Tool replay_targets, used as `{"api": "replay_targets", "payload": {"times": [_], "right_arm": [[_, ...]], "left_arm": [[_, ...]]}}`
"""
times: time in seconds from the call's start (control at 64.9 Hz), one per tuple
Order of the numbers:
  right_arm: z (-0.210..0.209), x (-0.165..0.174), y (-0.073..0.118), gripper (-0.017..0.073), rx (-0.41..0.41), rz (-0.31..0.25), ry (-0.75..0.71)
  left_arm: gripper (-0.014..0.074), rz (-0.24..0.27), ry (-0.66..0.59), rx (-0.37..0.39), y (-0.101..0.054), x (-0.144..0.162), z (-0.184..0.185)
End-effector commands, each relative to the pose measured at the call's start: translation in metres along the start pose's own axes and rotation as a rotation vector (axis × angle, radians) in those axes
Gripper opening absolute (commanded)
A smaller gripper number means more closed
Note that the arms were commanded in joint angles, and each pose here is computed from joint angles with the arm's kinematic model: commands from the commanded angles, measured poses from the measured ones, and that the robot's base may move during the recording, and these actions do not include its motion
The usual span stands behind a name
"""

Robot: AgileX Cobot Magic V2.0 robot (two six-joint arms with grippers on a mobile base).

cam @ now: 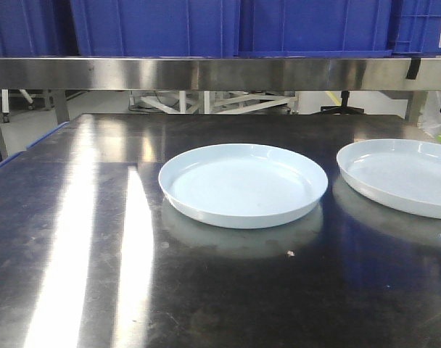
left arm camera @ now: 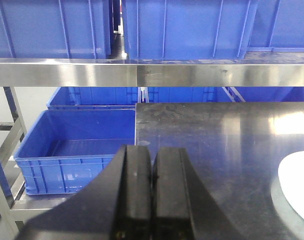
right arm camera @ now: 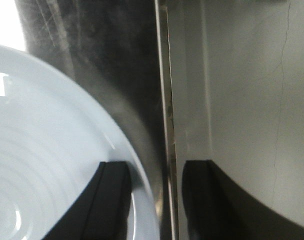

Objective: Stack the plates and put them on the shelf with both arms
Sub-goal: 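Grasp the other white plate with the right gripper and lift it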

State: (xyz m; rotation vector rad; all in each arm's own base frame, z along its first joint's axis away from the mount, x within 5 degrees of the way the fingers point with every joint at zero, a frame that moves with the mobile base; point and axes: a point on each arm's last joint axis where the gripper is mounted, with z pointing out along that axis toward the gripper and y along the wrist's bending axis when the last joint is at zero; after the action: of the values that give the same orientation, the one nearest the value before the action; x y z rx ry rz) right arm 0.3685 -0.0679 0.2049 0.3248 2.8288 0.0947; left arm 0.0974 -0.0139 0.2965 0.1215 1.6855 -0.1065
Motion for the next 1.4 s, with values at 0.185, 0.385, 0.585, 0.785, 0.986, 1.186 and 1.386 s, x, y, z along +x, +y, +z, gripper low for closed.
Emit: {"api": "replay_targets", "payload": {"times": [0.185,0.385,0.585,0.785,0.986,1.186,1.386], "right_arm": [[-0.023,-0.01,0.0,0.0162,-0.002,-0.01,-0.093],[-0.029,-0.007,-0.001,0.0051,-0.016,0.006,-0.077],[-0.055,-0.011,-0.008,0.0051,-0.037,0.052,-0.136],[-0.085,-0.009,-0.009,0.0051,-0.124,0.118,-0.199],[-0.108,-0.003,0.028,0.0051,-0.3,0.115,-0.225],[-0.101,0.004,0.086,0.0051,-0.361,-0.026,-0.204],[-0.084,0.014,0.134,0.0051,-0.402,-0.136,-0.159]], "left_arm": [[0.0082,-0.001,-0.103,-0.01,0.001,-0.017,-0.001],[0.0082,-0.001,-0.103,-0.01,0.001,-0.017,-0.001],[0.0082,-0.001,-0.103,-0.01,0.001,-0.017,-0.001],[0.0082,-0.001,-0.103,-0.01,0.001,-0.017,-0.001],[0.0082,-0.001,-0.103,-0.01,0.001,-0.017,-0.001],[0.0082,-0.001,-0.103,-0.01,0.001,-0.017,-0.001],[0.0082,-0.001,-0.103,-0.01,0.001,-0.017,-0.001]]}}
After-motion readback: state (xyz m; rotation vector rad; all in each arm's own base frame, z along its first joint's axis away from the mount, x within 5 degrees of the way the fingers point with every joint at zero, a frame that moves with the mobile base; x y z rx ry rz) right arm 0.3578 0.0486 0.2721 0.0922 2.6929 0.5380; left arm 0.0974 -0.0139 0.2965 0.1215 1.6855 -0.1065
